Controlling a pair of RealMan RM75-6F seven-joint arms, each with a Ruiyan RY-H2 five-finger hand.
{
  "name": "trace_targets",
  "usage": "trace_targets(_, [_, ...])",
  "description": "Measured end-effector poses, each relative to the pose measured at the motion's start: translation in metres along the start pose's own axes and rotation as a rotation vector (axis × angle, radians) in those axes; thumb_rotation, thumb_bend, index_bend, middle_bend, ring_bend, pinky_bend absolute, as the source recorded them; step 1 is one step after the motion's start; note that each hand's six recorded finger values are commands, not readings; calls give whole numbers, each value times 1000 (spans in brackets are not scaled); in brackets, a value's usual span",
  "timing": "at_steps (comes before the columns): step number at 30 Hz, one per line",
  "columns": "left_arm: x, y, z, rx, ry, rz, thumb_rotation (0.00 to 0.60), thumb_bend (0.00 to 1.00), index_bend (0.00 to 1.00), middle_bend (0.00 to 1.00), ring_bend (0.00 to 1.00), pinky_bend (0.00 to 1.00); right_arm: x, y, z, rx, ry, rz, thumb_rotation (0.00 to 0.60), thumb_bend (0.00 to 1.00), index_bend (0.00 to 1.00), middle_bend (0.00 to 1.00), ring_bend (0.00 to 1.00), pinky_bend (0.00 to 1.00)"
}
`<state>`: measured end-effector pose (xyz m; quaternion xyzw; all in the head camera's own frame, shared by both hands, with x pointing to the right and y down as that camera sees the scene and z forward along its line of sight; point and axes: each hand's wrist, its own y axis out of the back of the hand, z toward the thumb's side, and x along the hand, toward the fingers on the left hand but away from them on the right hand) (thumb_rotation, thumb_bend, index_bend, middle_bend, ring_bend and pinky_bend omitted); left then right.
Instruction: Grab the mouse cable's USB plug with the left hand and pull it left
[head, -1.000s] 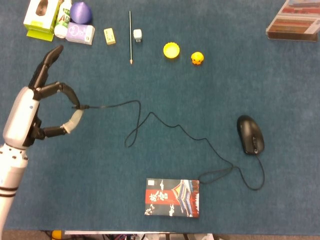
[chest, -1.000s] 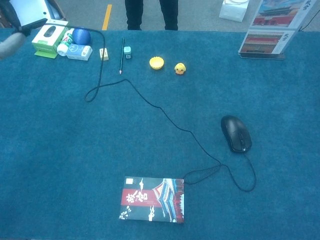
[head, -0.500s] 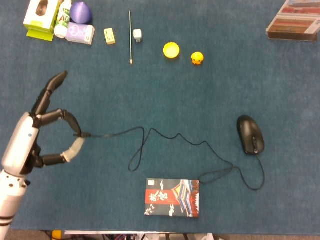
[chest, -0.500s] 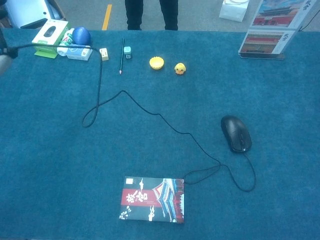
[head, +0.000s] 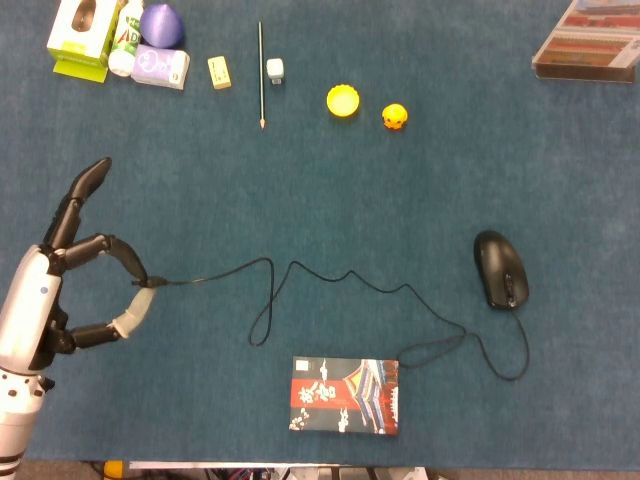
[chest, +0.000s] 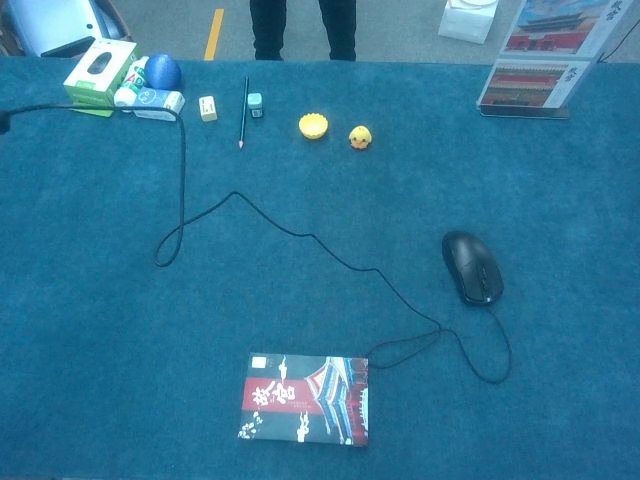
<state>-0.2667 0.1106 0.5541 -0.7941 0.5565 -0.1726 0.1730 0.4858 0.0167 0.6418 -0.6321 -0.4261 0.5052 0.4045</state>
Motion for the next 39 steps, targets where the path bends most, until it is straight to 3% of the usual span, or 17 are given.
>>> trace_targets(17, [-22,2,-14,22,68,75,600,364,586,0,0,12,-7,-11,-7,-27,-8,29,600,0,307,156,208,290])
trace_targets(39, [-40,0,-20,7,136,103,600,364,587,0,0,12,-22,-27,-6,-60,34,64,600,0,308,157,208,288])
